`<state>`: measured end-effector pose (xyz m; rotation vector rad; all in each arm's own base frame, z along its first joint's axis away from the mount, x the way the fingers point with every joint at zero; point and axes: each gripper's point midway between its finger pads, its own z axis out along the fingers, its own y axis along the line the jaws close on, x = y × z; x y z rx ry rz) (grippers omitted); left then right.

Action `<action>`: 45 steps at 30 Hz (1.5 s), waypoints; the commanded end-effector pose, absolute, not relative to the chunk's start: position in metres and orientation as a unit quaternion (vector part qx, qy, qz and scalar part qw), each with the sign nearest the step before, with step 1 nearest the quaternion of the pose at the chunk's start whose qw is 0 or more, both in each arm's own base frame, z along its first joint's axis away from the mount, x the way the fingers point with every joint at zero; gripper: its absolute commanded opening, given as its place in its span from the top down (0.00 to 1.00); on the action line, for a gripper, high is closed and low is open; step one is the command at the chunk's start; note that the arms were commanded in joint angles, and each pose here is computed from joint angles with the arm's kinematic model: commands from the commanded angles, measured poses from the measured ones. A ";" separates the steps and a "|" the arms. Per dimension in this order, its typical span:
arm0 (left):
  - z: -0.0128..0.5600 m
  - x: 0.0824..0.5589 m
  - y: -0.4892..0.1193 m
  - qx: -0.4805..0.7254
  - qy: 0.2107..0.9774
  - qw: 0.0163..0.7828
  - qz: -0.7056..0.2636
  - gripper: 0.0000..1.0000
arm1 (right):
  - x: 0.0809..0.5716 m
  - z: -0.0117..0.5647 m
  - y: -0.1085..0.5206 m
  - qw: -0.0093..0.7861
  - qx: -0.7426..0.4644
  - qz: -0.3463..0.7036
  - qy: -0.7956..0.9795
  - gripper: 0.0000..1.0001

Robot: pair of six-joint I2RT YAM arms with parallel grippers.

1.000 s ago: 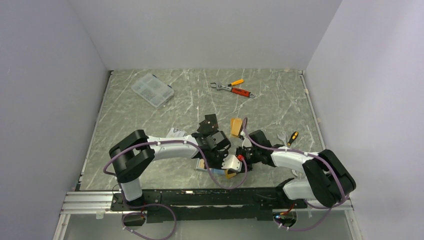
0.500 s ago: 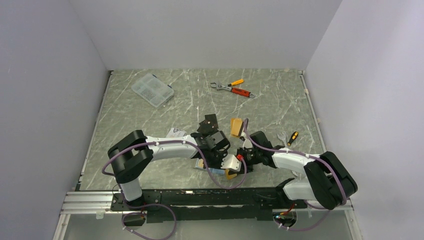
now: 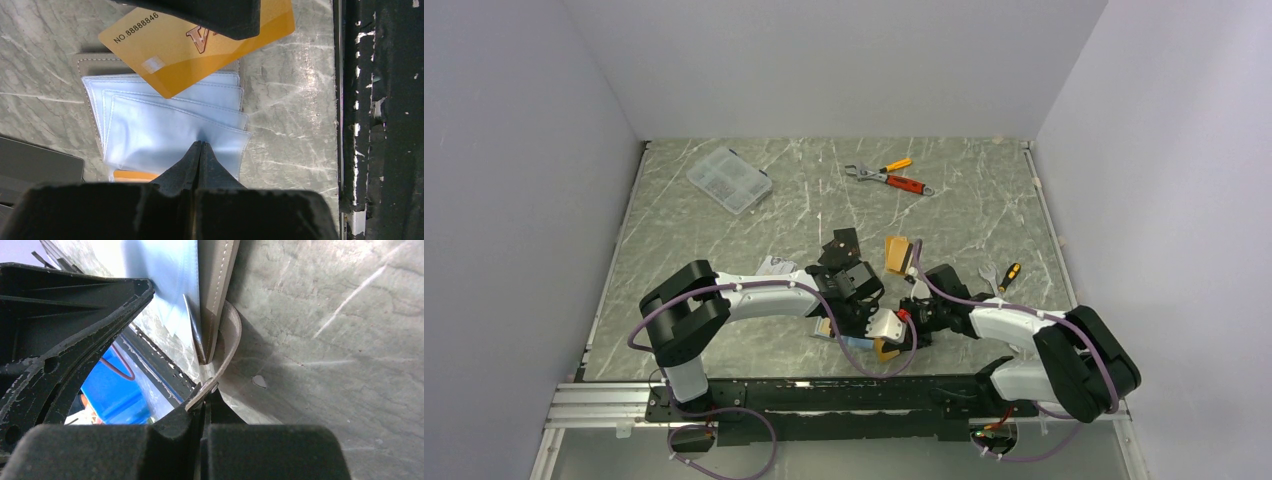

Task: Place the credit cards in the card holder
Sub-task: Turn over the card slot in the card holder.

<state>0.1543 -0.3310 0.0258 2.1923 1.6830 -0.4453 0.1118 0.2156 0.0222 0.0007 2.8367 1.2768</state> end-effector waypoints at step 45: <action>0.075 0.222 -0.236 0.680 0.681 0.222 -0.156 0.90 | 0.160 0.069 0.281 0.026 -0.076 0.449 0.890 1.00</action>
